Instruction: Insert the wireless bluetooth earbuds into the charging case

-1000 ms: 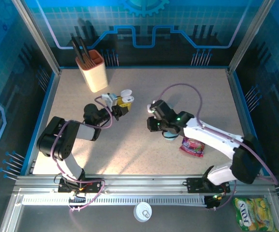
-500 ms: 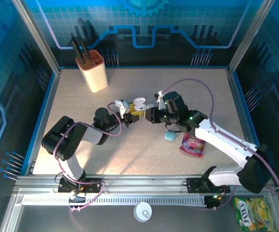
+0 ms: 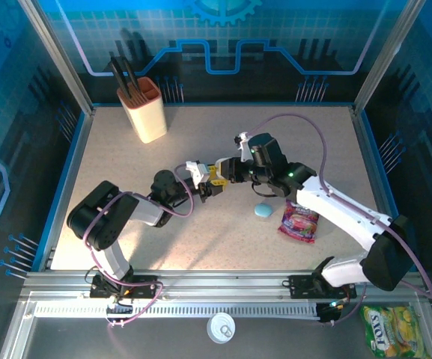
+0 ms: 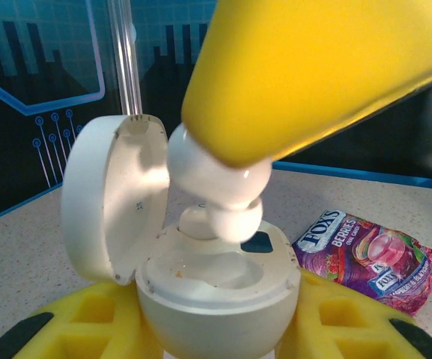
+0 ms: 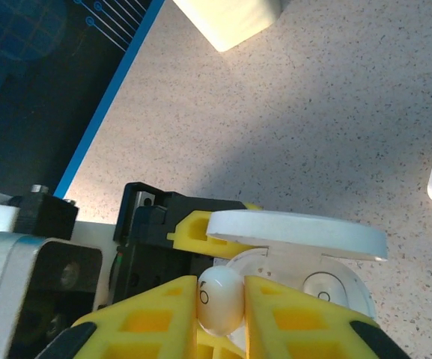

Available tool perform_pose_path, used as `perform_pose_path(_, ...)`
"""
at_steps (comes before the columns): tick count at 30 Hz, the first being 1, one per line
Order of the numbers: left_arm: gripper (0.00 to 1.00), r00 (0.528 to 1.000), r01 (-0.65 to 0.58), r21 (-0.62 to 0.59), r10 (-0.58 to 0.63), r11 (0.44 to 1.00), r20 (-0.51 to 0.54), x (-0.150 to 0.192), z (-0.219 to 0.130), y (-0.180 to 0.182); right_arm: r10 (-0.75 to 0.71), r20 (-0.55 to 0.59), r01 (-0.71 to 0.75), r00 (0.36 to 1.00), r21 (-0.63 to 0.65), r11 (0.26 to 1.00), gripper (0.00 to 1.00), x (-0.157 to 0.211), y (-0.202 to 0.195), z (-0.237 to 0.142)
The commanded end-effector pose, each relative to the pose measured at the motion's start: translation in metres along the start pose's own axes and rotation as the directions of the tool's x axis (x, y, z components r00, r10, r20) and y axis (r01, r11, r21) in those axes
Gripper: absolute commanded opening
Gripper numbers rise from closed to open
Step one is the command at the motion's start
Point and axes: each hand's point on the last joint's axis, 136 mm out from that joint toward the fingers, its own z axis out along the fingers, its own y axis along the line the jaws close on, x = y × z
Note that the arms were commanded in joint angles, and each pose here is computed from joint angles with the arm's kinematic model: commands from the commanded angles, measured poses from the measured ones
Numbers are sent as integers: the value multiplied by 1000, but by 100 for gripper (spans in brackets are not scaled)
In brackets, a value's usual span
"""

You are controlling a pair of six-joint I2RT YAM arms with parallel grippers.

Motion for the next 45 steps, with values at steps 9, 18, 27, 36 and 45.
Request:
perform_pose_path(9, 35, 997, -54, -38, 56, 998, 59, -23, 4, 5, 23, -19, -23, 1000, -6, 1000, 20, -2, -5, 10)
perform_pose_path(18, 35, 996, -59, -39, 61, 998, 66, -25, 9, 7, 68, -52, -67, 996, 14, 998, 21, 6, -15, 19)
perform_pose_path(27, 35, 996, -56, -33, 59, 998, 68, -27, 7, 4, 74, -30, -72, 997, 41, 997, 39, -2, -26, 14)
perform_pose_path(36, 35, 997, -68, -39, 69, 997, 39, -14, 3, 3, -45, 28, 45, 999, -9, 999, 51, -22, -3, -21)
perform_pose_path(45, 36, 990, -140, 5, 139, 990, 23, -7, -4, -11, -166, 25, 163, 986, 94, 982, 35, -44, -7, -30)
